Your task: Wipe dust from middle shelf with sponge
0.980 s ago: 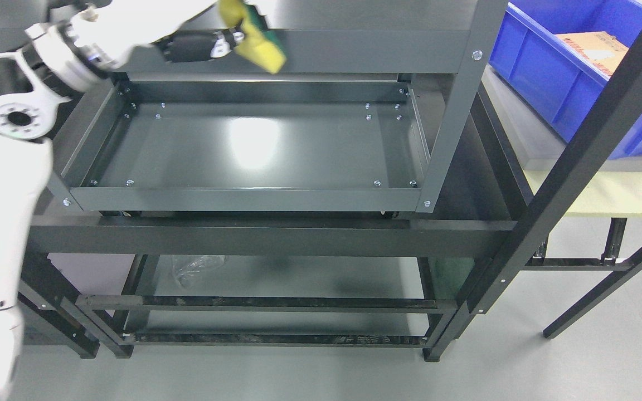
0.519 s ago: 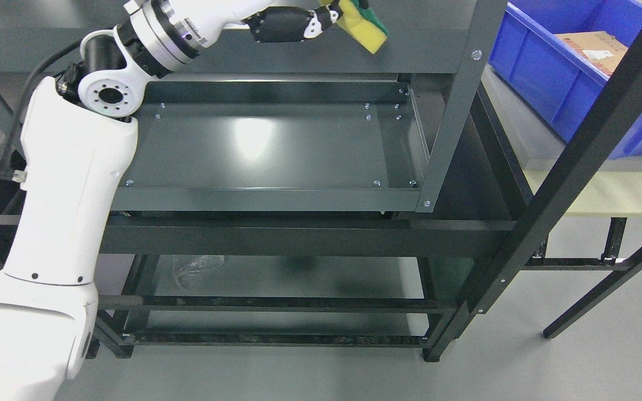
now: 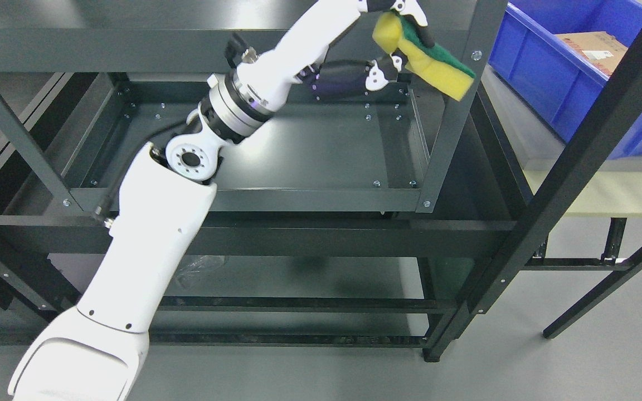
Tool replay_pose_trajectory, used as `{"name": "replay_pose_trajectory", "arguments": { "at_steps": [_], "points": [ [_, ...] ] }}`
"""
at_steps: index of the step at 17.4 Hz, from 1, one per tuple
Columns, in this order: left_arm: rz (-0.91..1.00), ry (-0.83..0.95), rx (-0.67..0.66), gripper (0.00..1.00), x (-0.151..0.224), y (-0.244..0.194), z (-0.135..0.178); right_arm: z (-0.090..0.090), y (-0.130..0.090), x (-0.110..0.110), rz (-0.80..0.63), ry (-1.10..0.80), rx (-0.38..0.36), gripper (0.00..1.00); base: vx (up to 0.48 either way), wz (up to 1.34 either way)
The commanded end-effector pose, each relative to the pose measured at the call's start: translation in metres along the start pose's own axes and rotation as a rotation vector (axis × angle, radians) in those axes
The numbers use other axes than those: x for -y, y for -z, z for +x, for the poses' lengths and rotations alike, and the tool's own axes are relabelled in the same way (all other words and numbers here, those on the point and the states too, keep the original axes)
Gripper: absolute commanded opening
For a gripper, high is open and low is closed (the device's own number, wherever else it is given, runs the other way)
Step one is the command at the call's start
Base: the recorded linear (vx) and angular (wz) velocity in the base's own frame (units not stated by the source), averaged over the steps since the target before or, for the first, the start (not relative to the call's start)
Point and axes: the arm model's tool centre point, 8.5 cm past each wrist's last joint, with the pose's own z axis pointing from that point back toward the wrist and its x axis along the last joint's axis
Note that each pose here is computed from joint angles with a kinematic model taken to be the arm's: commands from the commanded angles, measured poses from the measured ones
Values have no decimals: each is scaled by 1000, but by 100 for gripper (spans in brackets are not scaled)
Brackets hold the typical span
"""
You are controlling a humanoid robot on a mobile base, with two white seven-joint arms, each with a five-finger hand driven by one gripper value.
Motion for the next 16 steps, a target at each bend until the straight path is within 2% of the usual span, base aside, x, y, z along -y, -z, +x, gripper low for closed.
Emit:
{"name": "replay_pose_trajectory", "arguments": {
  "at_steps": [1,3,5,7,10,12,16],
  "points": [
    [-30,-450,72,1,158,-19,49,9,0,10,-14,3,22,100,0,0],
    [50,-533,14,1,185,-50,60,9,0,10,-14,3,22,100,0,0],
    [202,-541,-122,1,173,-79,52,9,0,10,-14,3,22,100,0,0],
    [354,-494,-272,2,145,-116,34,9,0,10,-14,3,22,100,0,0],
    [606,-364,-526,2,65,-177,3,10,0,10,-14,1,22,100,0,0],
    [734,-327,-706,2,25,-217,-9,9,0,10,-14,3,22,100,0,0],
    [883,-296,-870,1,-26,-253,-10,9,0,10,-14,3,22,100,0,0]
  ]
}}
